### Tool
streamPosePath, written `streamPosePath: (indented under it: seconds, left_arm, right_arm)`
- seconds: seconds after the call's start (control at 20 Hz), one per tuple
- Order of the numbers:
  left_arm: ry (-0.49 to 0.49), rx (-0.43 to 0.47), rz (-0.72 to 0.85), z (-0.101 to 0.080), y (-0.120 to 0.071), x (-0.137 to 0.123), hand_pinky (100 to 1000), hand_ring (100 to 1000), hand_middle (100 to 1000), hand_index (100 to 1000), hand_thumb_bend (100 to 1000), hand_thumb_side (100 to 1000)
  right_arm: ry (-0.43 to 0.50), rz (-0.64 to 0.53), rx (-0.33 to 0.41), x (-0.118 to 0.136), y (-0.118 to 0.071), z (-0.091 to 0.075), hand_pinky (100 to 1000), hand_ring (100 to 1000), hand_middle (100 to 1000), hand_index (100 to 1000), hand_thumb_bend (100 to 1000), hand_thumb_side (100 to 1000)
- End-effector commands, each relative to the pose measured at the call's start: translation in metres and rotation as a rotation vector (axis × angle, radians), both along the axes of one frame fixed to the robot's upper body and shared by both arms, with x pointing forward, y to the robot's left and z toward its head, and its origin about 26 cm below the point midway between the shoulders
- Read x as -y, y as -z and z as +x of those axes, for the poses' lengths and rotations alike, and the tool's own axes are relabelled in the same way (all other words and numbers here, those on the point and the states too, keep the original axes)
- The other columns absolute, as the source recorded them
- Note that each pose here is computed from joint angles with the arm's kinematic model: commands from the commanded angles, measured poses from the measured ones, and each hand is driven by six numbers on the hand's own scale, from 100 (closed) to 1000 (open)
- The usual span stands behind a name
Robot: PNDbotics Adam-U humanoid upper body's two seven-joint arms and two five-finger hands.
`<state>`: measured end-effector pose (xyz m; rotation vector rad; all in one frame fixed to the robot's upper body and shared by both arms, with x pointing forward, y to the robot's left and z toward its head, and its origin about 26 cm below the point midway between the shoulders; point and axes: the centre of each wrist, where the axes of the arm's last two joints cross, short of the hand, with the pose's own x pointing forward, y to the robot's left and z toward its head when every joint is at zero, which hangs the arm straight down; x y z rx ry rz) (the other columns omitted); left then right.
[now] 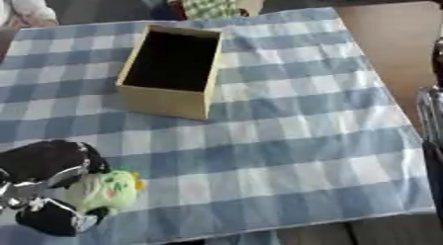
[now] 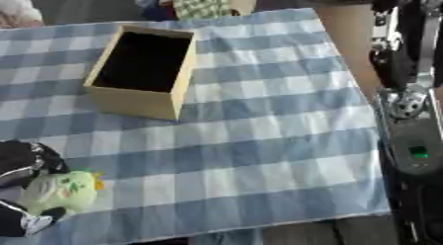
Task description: Pick up objects on the table and place them in the box.
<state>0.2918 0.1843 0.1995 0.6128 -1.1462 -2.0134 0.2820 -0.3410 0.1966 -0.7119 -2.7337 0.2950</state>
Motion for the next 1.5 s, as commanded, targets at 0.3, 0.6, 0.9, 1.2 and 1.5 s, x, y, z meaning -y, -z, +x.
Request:
streamPosePath:
  seconds: [0.3, 0.6, 0.9, 1.2, 1.5]
  left_arm:
    - [-0.015, 0.169, -0.01, 0.006, -0.046, -0.01, 319, 457, 515, 700, 100, 277]
    - [-0.016, 0.254, -0.083, 0.008, -0.072, -0.007, 281, 434, 502, 693, 100, 280]
    - [0.0, 0.36, -0.151, 0.007, -0.104, 0.007, 256, 419, 501, 701, 100, 253]
    - [0.014, 0.44, -0.205, 0.028, -0.127, 0.029, 223, 395, 487, 692, 100, 255]
    - [0.004, 0.466, -0.278, 0.064, -0.139, 0.05, 196, 376, 475, 686, 100, 288]
  right_arm:
    - [0.002, -0.025, 0.028, 0.002, -0.011, -0.002, 780, 608, 585, 773, 100, 763]
    - [0.003, -0.023, 0.03, 0.003, -0.011, -0.002, 780, 608, 585, 772, 100, 764]
    - [-0.001, -0.019, 0.034, 0.002, -0.012, -0.001, 780, 608, 584, 772, 100, 764]
    - [-0.009, -0.01, 0.042, -0.001, -0.013, 0.0, 779, 607, 583, 772, 100, 766]
    - [-0.022, -0.001, 0.061, -0.003, -0.016, 0.002, 779, 607, 583, 772, 100, 766]
